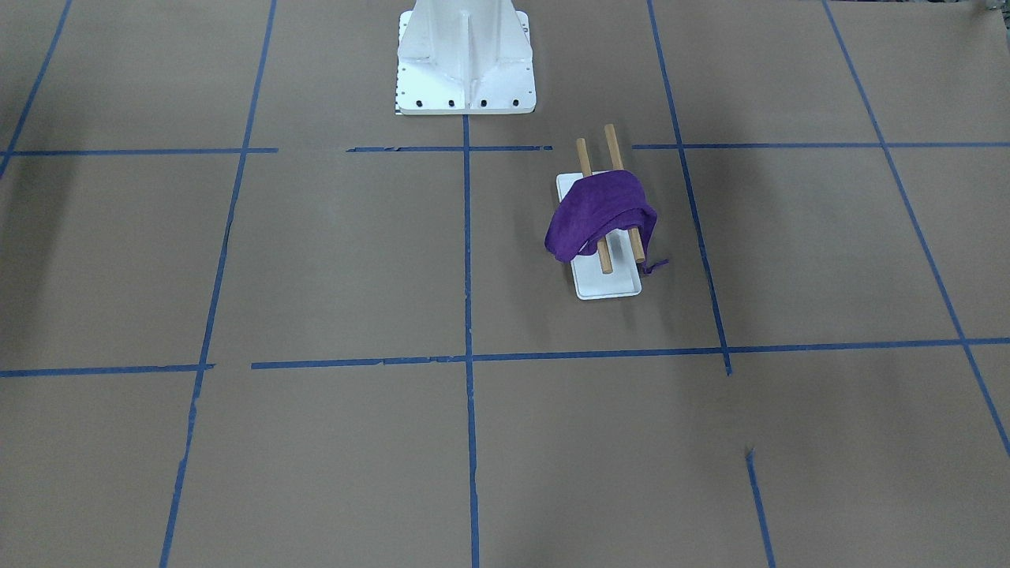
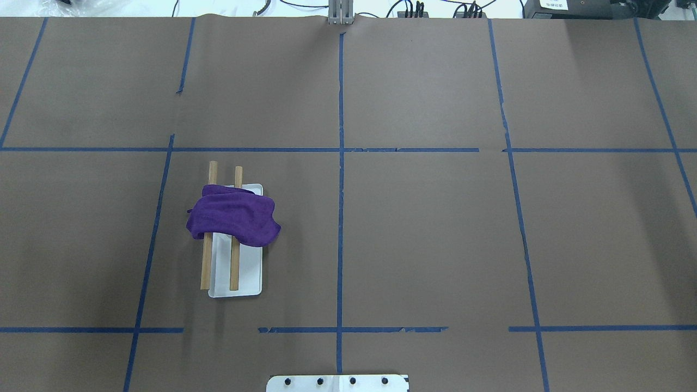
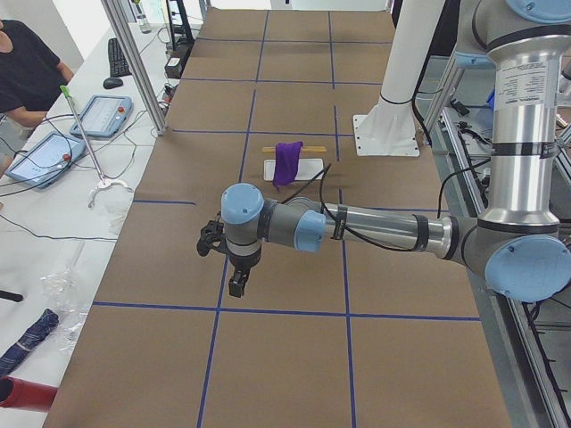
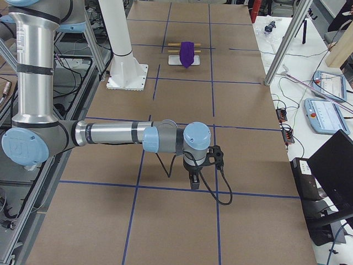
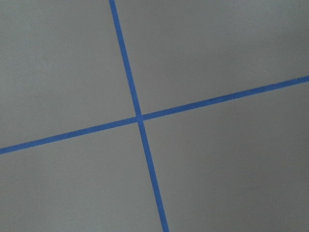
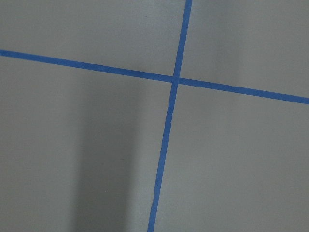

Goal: Hang towel on rack

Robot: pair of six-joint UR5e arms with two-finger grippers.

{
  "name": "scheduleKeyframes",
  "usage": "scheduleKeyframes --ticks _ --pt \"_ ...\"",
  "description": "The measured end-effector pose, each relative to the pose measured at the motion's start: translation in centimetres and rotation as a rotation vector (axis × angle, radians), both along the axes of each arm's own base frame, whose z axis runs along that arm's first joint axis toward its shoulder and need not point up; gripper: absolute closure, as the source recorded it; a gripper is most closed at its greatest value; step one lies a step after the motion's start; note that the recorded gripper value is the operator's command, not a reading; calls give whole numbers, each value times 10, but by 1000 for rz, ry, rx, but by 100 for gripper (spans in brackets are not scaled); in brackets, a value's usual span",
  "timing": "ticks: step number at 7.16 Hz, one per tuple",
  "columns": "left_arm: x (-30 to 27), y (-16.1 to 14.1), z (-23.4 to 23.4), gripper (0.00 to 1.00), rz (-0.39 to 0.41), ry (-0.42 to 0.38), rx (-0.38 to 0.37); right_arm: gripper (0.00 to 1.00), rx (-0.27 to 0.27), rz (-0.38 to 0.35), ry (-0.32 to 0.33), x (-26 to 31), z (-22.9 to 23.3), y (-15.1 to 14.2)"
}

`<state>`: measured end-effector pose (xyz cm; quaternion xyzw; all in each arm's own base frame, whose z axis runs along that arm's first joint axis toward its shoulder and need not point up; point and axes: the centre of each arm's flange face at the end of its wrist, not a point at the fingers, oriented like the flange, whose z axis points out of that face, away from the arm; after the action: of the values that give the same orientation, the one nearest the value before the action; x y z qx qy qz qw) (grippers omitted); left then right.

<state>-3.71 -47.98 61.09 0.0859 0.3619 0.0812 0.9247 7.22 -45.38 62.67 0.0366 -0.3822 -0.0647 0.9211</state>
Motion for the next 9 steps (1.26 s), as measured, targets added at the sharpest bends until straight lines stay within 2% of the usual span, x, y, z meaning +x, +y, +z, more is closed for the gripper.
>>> scheduleKeyframes --ticks 2,4,6,9 --pt "-28 8 11 0 -61 -1 -37 0 -23 21 1 0 1 0" --pt "-45 14 16 0 -95 -1 -102 0 -76 85 -1 0 -5 -1" --pt "-46 17 21 0 -102 10 -134 0 -88 99 -3 -1 -6 -2" --pt "-44 17 19 0 -103 39 -138 0 -88 101 -4 -1 -7 -2"
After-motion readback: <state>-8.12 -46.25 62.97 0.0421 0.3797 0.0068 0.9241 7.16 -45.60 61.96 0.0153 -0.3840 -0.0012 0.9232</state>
